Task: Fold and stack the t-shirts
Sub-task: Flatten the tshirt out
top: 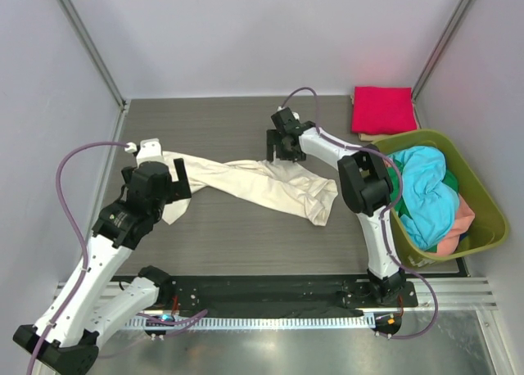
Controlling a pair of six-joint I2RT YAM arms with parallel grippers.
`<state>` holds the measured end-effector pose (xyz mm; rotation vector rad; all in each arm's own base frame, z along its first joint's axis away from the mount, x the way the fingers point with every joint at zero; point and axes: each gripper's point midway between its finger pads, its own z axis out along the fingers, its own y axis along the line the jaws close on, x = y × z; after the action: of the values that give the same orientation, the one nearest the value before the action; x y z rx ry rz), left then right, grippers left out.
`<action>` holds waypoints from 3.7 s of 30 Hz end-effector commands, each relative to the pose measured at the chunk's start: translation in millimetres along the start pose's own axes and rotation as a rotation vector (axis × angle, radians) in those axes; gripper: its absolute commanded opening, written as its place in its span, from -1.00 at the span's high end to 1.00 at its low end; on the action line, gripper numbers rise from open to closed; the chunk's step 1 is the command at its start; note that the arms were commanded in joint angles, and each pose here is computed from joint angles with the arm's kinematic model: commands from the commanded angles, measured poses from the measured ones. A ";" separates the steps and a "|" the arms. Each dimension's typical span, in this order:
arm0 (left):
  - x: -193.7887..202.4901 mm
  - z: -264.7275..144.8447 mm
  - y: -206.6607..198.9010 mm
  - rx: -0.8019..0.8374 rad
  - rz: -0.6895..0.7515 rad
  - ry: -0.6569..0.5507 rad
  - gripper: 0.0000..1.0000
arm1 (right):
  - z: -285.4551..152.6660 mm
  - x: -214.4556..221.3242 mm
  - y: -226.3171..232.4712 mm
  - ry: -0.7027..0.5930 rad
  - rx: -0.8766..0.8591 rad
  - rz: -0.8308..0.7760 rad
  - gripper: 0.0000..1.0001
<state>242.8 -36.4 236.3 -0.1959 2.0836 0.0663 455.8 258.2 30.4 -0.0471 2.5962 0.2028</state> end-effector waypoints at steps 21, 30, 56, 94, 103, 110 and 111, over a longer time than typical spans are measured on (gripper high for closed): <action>-50.4 32.6 -15.7 -0.111 -0.214 -0.046 -1.00 | -159.9 -96.9 78.7 -0.475 -0.081 -0.307 0.98; -111.8 24.7 14.7 -0.155 -0.450 -0.300 -0.99 | -366.6 -48.0 74.0 -1.047 -0.389 -0.287 0.98; 53.6 174.7 -110.7 0.224 -0.271 0.280 -0.97 | -239.2 24.5 -10.9 -0.726 0.033 -0.114 0.98; 158.9 164.6 -269.2 0.629 0.106 0.494 1.00 | -196.7 34.8 -52.0 -0.609 0.122 -0.012 0.98; -85.4 60.1 -210.9 0.504 -0.084 0.024 1.00 | -251.0 -77.0 -65.0 -0.743 0.106 0.114 0.98; -169.8 -56.7 -80.4 0.280 -0.190 -0.309 0.99 | -338.0 -126.0 -71.6 -0.918 0.106 0.157 0.98; -161.8 -60.6 -65.9 0.245 -0.195 -0.316 0.99 | -339.7 -125.2 -74.0 -0.920 0.110 0.158 0.98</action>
<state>302.2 -146.6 458.6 -0.1179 1.6097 -0.5240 406.8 145.5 333.0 0.2130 1.7721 0.1064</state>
